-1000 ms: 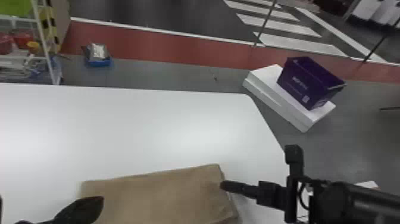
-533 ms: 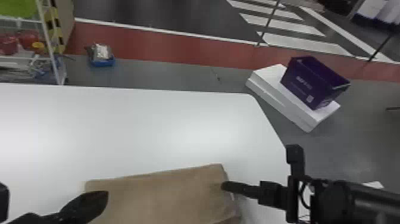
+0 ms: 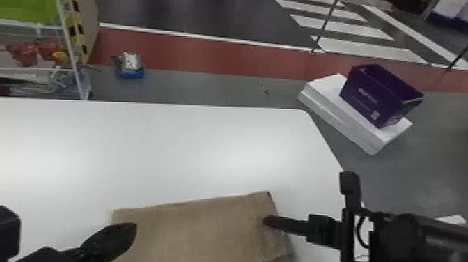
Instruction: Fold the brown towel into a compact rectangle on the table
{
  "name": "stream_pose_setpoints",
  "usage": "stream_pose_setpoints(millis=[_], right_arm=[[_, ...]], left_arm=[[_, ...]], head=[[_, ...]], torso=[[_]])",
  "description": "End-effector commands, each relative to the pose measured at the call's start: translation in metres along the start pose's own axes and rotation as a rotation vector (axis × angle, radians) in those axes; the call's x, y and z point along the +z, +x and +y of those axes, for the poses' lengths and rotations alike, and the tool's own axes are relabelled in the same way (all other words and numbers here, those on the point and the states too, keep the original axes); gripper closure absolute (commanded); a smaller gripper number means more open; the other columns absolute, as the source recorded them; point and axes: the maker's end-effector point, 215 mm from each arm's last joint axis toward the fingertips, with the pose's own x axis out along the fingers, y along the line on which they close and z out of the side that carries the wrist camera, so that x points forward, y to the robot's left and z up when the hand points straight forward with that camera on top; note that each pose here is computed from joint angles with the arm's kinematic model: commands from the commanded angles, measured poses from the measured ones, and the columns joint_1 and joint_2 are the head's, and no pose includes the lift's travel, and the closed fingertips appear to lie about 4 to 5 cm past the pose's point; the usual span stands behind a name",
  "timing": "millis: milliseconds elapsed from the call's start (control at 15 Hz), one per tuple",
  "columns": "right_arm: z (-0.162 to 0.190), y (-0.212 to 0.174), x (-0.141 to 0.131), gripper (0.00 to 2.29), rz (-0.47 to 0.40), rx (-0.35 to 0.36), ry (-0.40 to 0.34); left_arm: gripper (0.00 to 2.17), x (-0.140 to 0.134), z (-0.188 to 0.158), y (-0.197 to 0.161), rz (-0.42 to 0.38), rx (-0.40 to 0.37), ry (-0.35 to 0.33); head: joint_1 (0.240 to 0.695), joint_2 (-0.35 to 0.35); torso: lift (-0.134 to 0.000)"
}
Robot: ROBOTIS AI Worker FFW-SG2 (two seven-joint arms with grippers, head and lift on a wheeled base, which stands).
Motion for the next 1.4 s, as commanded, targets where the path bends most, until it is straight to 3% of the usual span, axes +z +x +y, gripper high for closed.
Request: stream_pose_setpoints(millis=[0,267,400,600,800,867,1067,1333], right_arm=[[0.001,-0.001,-0.004,1.16,0.006,0.012,0.013],[0.0,-0.006,-0.006,1.3,-0.002,0.036,0.034],[-0.001,-0.011,-0.005,1.29,-0.015,0.052,0.049],[0.004,-0.018,-0.001,1.29,-0.036,0.087,0.063],[0.01,-0.028,0.006,1.29,-0.065,0.117,0.06],[0.013,-0.033,0.011,1.29,-0.083,0.132,0.058],[0.025,-0.048,0.029,1.29,-0.127,0.137,0.01],[0.043,-0.053,0.037,1.29,-0.147,0.176,-0.022]], left_arm=[[1.17,0.008,-0.003,-0.008,-0.02,-0.008,-0.005],[1.18,-0.006,-0.017,-0.003,-0.009,-0.059,-0.041],[1.29,-0.017,-0.023,0.009,-0.006,-0.079,-0.044],[1.29,-0.022,-0.025,0.028,-0.034,-0.093,0.0],[1.37,-0.017,-0.009,0.036,-0.069,-0.042,0.073],[1.38,-0.022,-0.004,0.036,-0.056,-0.036,0.074],[1.72,-0.048,0.012,0.034,0.021,-0.009,0.055],[1.72,-0.066,0.016,0.022,0.067,-0.014,0.036]], head=[[0.695,-0.297],[0.695,-0.301],[0.695,-0.313],[0.695,-0.345],[0.695,-0.35],[0.695,-0.35],[0.695,-0.347],[0.695,-0.325]], torso=[[-0.123],[-0.123],[-0.123],[-0.123],[-0.123],[-0.123],[-0.123],[-0.123]])
